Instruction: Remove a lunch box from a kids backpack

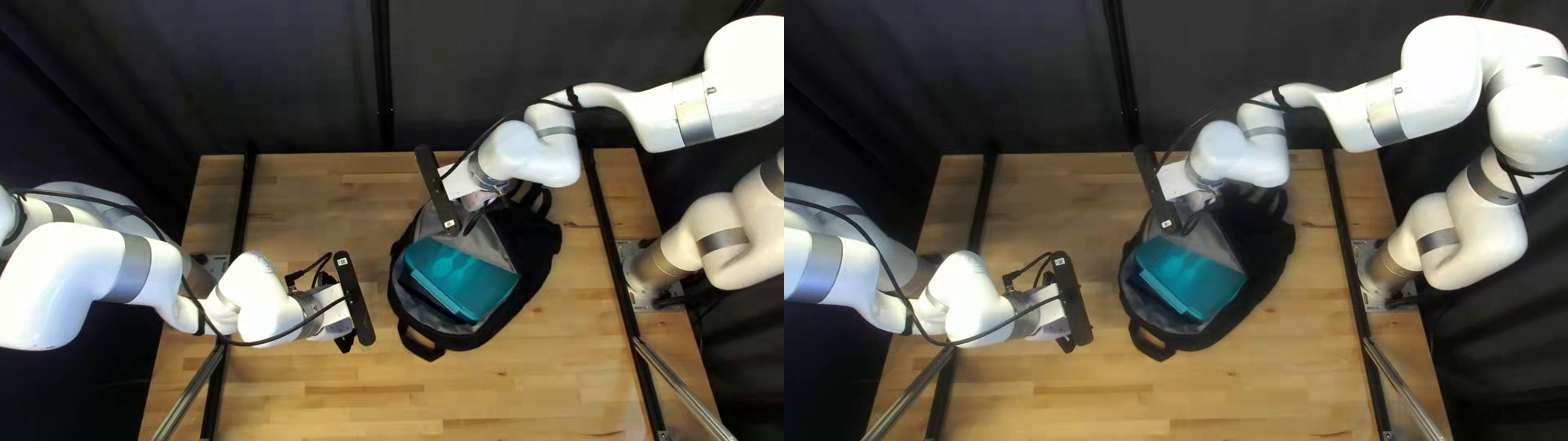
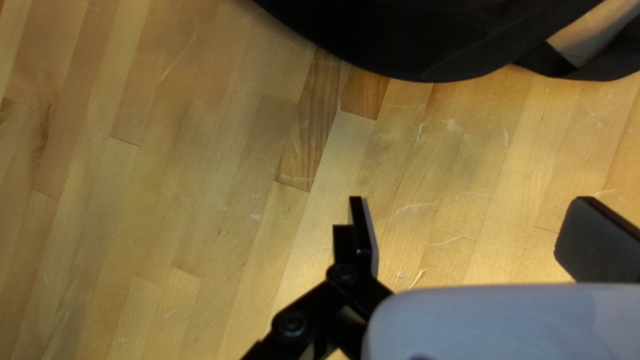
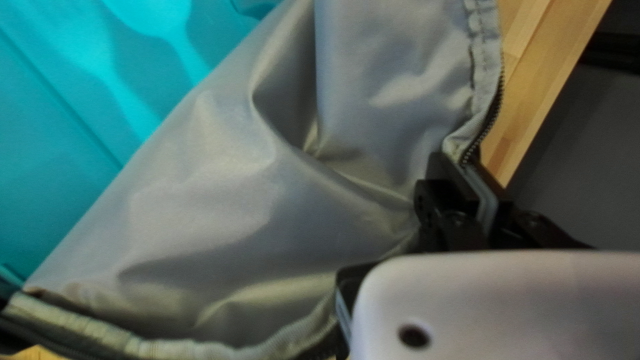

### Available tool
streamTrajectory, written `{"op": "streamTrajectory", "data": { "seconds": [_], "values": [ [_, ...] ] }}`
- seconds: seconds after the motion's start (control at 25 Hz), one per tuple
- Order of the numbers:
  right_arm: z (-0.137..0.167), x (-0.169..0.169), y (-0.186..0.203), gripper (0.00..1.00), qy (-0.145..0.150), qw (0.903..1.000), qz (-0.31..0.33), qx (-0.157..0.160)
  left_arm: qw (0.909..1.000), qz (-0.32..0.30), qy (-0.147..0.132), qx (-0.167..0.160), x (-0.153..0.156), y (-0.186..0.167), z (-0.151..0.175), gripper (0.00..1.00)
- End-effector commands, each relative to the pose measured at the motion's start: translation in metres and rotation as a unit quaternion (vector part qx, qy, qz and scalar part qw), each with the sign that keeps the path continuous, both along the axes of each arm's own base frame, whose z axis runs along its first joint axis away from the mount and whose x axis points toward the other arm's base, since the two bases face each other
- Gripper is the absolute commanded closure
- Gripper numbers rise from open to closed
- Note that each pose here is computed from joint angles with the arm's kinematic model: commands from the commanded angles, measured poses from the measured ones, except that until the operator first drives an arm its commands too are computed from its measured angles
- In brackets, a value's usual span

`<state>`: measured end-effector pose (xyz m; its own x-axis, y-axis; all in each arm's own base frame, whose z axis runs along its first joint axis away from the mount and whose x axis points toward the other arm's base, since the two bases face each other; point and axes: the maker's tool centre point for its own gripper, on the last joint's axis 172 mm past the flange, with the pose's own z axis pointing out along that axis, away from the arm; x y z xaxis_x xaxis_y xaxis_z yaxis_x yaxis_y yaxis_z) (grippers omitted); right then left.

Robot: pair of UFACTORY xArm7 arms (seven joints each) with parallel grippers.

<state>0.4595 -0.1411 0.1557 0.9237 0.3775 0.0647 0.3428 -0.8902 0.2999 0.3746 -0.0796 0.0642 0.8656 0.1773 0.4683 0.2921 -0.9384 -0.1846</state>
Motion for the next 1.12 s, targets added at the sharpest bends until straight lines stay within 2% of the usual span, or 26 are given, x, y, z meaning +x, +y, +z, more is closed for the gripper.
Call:
{"op": "streamTrajectory", "data": {
  "seconds": [0.04, 0.24, 0.44, 0.64, 0.68, 0.96, 1.12],
  "values": [
    [-0.006, -0.011, -0.003, 1.00, -0.004, 1.0000, -0.008, 0.002, 1.0000, -0.001, -0.001, 0.000, 0.000, -0.001, 0.002, 0.00],
    [-0.014, -0.021, 0.000, 1.00, -0.009, 0.9998, -0.014, 0.004, 1.0000, -0.006, -0.003, 0.004, 0.005, -0.003, 0.011, 0.00],
    [-0.016, -0.023, 0.005, 1.00, -0.015, 0.9998, -0.014, 0.004, 0.9992, -0.028, -0.015, 0.023, 0.029, 0.003, 0.042, 0.00],
    [-0.014, -0.023, 0.006, 1.00, -0.019, 0.9997, -0.014, 0.003, 0.9954, -0.070, -0.026, 0.061, 0.058, 0.007, 0.082, 0.00],
    [-0.014, -0.023, 0.006, 1.00, -0.020, 0.9997, -0.013, 0.002, 0.9941, -0.063, -0.017, 0.087, 0.063, 0.010, 0.096, 0.00],
    [-0.013, -0.020, 0.005, 1.00, -0.026, 0.9996, -0.009, 0.000, 0.9941, -0.063, -0.017, 0.087, 0.063, 0.010, 0.096, 0.00],
    [-0.027, -0.026, 0.001, 1.00, -0.035, 0.9993, -0.008, 0.005, 0.9941, -0.063, -0.017, 0.087, 0.063, 0.010, 0.096, 0.00]
  ]
}}
